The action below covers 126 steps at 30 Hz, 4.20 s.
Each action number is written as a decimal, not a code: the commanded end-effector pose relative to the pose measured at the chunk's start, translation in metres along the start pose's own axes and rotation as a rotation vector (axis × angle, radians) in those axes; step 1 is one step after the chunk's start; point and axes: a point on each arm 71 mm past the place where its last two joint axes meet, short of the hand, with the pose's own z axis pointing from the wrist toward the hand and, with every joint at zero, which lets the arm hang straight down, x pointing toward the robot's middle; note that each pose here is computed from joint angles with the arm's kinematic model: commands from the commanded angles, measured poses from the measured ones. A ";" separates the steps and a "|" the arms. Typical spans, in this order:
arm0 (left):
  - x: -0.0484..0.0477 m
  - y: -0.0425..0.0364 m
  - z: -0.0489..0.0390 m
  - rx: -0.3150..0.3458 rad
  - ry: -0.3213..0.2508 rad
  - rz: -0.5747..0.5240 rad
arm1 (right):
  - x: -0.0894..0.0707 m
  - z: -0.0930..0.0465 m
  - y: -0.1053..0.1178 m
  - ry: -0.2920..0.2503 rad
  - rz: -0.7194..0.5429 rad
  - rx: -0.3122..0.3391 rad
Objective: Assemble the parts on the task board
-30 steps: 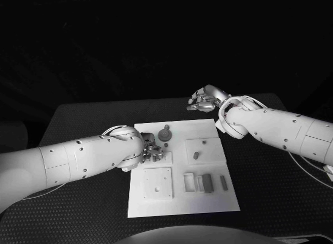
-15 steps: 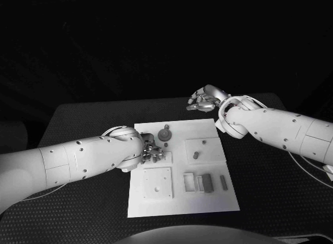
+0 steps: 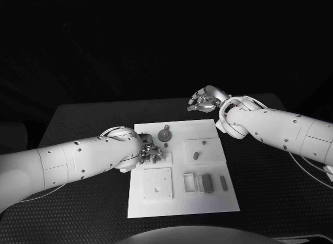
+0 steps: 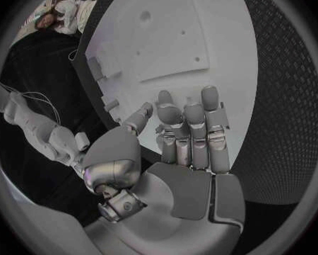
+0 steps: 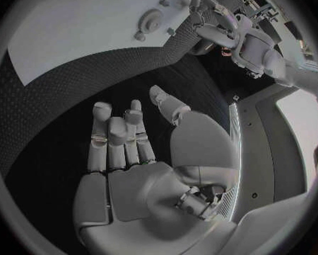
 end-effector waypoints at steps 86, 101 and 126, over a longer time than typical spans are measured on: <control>-0.0973 0.0456 0.0282 -0.127 -0.067 -0.034 | 0.000 0.001 -0.008 0.002 -0.030 -0.003; -0.0936 0.0461 0.0329 -0.126 -0.071 -0.046 | 0.000 0.000 -0.008 0.004 -0.029 -0.003; -0.0927 0.0478 0.0354 -0.112 -0.049 -0.071 | 0.002 0.001 -0.007 0.012 -0.027 -0.003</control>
